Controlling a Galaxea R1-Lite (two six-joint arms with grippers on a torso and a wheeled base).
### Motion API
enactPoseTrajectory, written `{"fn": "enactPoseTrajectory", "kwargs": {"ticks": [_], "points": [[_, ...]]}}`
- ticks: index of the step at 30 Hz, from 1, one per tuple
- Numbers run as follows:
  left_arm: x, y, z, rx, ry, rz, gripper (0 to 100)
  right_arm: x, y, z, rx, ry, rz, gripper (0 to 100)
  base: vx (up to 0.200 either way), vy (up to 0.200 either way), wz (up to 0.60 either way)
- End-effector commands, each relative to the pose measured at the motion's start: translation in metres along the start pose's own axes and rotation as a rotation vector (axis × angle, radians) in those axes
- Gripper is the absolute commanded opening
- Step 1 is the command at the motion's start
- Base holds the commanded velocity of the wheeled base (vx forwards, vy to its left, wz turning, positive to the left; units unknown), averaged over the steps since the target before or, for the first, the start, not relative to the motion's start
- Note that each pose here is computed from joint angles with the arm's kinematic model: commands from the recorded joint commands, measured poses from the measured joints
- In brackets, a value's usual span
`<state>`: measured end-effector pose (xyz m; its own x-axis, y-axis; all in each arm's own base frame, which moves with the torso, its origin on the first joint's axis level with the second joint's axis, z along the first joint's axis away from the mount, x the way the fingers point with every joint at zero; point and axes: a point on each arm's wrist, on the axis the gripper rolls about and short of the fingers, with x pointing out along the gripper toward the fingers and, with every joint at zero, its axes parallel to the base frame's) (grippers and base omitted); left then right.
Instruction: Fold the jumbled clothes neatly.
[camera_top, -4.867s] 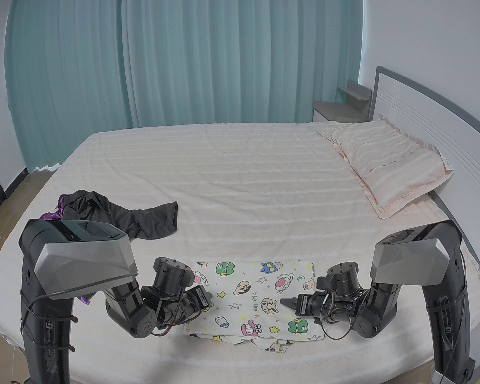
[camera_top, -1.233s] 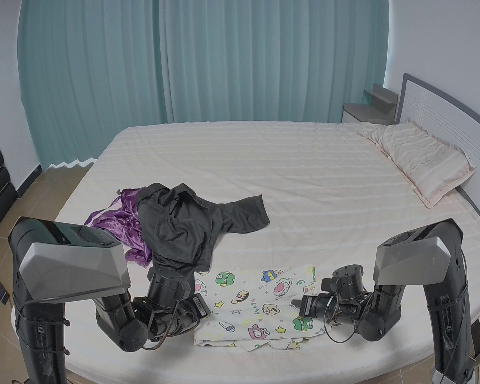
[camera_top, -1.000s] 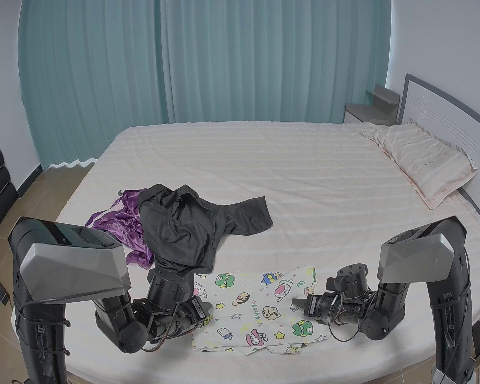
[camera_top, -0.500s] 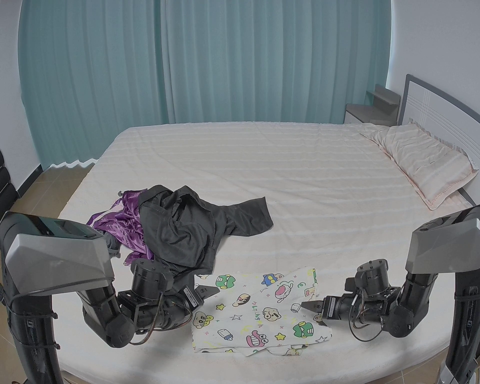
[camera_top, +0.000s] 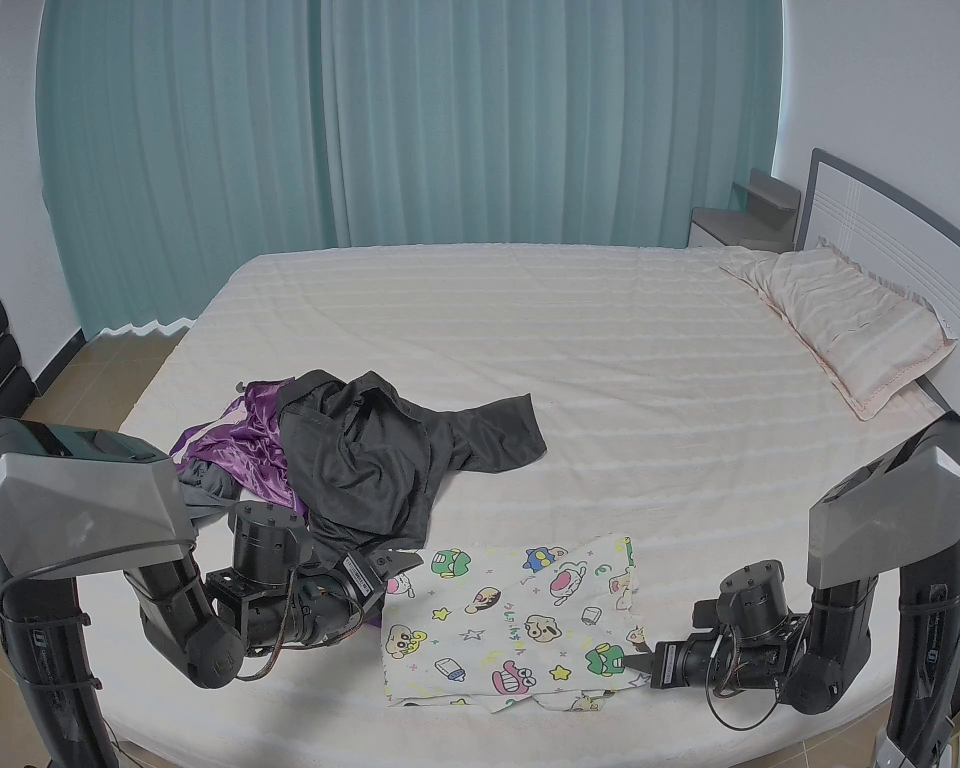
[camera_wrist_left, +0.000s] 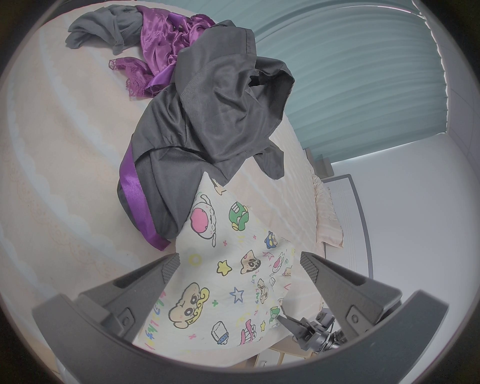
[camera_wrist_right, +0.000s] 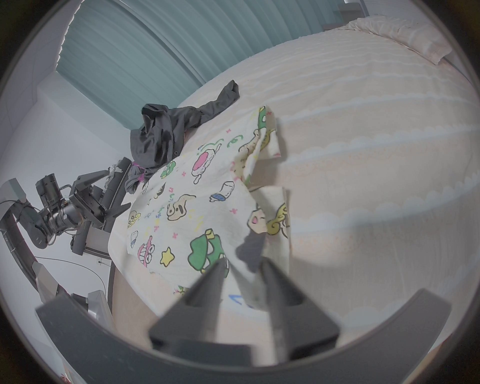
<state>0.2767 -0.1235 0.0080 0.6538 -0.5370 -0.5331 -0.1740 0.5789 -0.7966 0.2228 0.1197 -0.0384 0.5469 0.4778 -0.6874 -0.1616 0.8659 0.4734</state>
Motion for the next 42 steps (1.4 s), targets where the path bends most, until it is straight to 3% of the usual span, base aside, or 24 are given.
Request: {"fn": "enactPoseTrajectory", "kwargs": {"ticks": [1,17,18,24,32,42], "points": [[-0.001,0.0,0.001,0.001,-0.003,-0.002,100,-0.001,-0.005,-0.009,0.008,0.041,-0.024,0,0.0,0.0,0.0],[0.0,-0.001,0.001,0.005,-0.003,-0.003,100,-0.019,-0.015,-0.02,0.02,0.058,-0.057,0,0.0,0.0,0.0],[0.0,-0.001,0.001,0.005,-0.003,-0.003,100,-0.021,-0.015,-0.022,0.018,0.066,-0.059,100,0.0,0.0,0.0],[0.0,-0.001,0.001,0.006,-0.004,-0.004,100,-0.029,-0.016,-0.018,-0.018,0.037,-0.058,100,0.0,0.0,0.0],[-0.001,-0.001,0.002,-0.001,-0.008,-0.006,100,-0.003,-0.012,0.045,-0.017,-0.223,0.019,100,0.0,0.0,0.0],[-0.004,0.007,0.02,-0.032,-0.056,0.0,100,0.066,-0.023,0.096,0.02,-0.22,-0.022,100,0.0,0.0,0.0]]}}
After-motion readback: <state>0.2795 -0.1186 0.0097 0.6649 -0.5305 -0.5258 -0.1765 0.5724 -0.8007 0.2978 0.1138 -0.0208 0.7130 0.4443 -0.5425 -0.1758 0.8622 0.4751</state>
